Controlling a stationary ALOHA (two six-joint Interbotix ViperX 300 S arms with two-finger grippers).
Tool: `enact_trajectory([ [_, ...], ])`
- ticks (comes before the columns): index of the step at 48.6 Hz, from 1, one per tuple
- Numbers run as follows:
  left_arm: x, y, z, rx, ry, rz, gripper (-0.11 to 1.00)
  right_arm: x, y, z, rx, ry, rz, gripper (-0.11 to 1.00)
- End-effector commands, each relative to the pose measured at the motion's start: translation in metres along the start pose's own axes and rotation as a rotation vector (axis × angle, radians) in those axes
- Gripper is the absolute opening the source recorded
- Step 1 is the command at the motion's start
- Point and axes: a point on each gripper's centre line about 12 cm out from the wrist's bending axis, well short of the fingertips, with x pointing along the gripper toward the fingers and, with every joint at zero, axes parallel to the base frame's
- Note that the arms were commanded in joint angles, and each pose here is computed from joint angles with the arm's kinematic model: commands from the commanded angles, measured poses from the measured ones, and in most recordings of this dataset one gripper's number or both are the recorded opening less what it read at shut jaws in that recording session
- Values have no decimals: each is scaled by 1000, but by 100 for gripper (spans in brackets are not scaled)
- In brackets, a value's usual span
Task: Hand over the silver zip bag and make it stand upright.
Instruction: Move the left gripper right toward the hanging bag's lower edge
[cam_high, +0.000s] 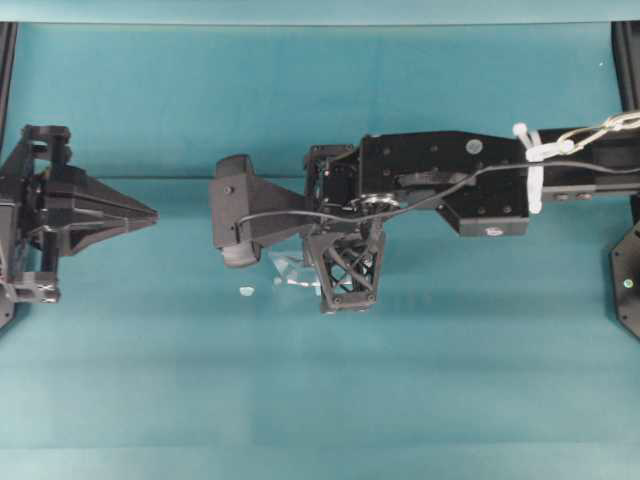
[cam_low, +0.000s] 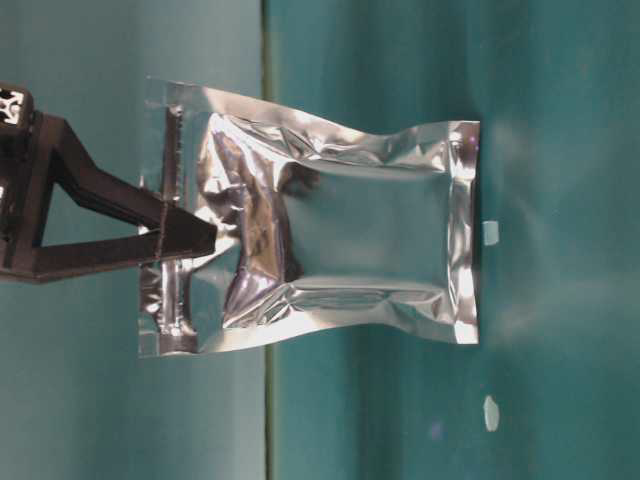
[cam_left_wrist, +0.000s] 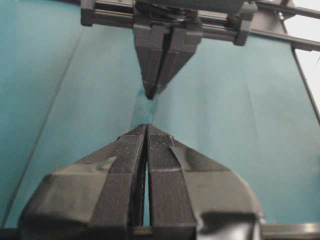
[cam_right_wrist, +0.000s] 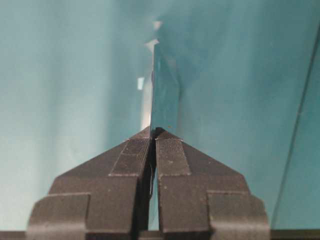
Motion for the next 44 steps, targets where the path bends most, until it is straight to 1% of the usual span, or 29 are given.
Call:
enact_trajectory([
  [1, 5, 0, 0, 0, -18, -2, 0, -7, 1, 4, -6, -26, -4, 1],
  [6, 8, 1, -3, 0, -32, -5, 1, -7, 2, 4, -6, -24, -4, 1],
  [8, 10, 0, -3, 0, -42, -9, 4, -7, 2, 4, -7, -26, -3, 1],
  [11, 12, 1, -5, 1, -36, -8, 14, -7, 3, 4, -9, -24, -3, 1],
  [13, 14, 1, -7, 0, -27, -7, 23, -6, 4, 4, -10, -23, -2, 1],
  [17, 19, 2, -15, -13, 8, -1, 47, -6, 4, 4, -10, -24, -2, 1],
  [19, 21, 3, -19, -31, 26, 2, 59, -6, 4, 4, -10, -23, -2, 1],
  [20, 23, 3, -21, -40, 32, 3, 67, -6, 4, 5, -10, -26, -3, 1],
  [22, 26, 3, -26, -63, 55, 6, 79, -6, 4, 4, -10, -23, -2, 1],
  [24, 29, 3, -33, -76, 77, 6, 88, -6, 4, 4, -10, -23, -2, 1],
  [26, 32, 2, -40, -84, 103, 4, 95, -6, 4, 4, -10, -24, -2, 1],
  [28, 35, 2, -48, -85, 125, 2, 96, -6, 4, 4, -9, -23, -2, 1],
  [32, 42, 2, -63, -84, 151, -1, 93, -5, 4, 4, -9, -23, -2, 1],
  [44, 72, 6, -97, -100, 153, -4, 94, -5, 1, 4, -3, -35, -6, 1],
])
